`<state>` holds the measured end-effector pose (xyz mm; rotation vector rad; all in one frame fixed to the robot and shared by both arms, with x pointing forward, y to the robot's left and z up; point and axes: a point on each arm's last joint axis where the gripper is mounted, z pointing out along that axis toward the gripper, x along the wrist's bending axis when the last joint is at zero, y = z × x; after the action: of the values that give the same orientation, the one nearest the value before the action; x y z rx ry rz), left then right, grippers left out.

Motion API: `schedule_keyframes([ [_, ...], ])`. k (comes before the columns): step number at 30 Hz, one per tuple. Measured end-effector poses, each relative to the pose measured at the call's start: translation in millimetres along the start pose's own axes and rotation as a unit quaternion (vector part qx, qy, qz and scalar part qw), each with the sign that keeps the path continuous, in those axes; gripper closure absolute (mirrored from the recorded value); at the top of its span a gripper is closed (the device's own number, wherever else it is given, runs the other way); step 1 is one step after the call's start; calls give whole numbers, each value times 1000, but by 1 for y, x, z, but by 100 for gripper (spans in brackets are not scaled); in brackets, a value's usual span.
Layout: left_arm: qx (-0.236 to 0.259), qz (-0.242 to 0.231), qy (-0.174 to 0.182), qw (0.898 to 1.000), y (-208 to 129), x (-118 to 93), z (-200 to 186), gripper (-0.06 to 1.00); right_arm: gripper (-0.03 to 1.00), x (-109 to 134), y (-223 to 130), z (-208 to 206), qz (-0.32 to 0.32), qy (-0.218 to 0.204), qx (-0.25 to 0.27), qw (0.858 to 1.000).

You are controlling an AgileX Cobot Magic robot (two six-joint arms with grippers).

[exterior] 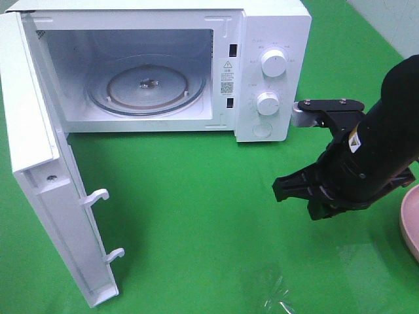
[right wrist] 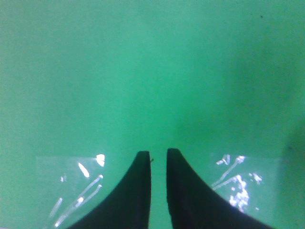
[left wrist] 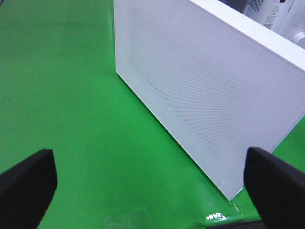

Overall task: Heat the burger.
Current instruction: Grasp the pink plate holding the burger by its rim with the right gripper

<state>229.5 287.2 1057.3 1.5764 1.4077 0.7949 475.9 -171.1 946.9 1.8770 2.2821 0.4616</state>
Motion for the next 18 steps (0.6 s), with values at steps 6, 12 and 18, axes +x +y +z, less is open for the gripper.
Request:
schedule_keyframes([
  [6,0,0,0,1000,0,0,0,-4,82,-8,-6,-20,-33,-32,13,999],
  [12,0,0,0,1000,0,0,0,-4,66,-21,-8,-40,-37,-50,5,998],
  [18,0,0,0,1000,0,0,0,-4,41,-38,-6,-46,-50,-73,5,996],
])
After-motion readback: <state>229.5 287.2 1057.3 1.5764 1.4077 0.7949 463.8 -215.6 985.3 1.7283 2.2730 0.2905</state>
